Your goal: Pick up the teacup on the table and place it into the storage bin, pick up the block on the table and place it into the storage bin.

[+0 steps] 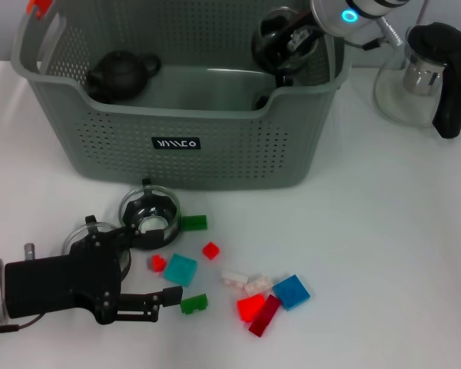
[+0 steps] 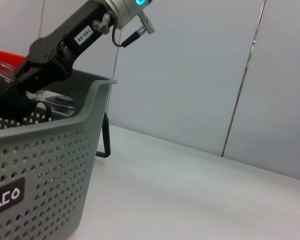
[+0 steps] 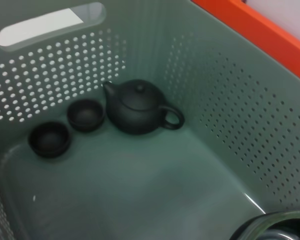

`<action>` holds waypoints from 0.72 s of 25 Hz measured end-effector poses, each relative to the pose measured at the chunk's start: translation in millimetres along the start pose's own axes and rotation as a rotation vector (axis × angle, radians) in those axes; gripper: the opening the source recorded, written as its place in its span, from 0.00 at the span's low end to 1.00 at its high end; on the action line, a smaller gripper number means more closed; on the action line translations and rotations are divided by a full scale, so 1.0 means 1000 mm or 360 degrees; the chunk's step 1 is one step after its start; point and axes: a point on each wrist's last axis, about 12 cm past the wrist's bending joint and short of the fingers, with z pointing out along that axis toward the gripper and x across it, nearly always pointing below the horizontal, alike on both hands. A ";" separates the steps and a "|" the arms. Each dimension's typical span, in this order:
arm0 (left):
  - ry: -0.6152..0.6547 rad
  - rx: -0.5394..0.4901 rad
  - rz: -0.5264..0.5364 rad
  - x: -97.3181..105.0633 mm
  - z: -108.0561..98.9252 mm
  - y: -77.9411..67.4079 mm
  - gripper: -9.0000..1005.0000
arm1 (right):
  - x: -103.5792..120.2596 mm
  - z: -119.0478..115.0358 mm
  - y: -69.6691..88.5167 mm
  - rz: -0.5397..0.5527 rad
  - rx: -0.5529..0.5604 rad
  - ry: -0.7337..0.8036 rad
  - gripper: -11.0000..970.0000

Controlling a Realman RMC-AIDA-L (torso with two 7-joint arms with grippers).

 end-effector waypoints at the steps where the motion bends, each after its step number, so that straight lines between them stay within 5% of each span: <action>1: 0.0000 -0.0001 -0.0001 0.000 0.000 0.000 0.89 | 0.001 0.000 -0.001 0.0009 0.0002 0.0002 0.12; 18: -0.0003 -0.0004 -0.0016 0.003 -0.001 -0.002 0.89 | 0.015 0.004 -0.007 0.0058 0.0018 0.0037 0.18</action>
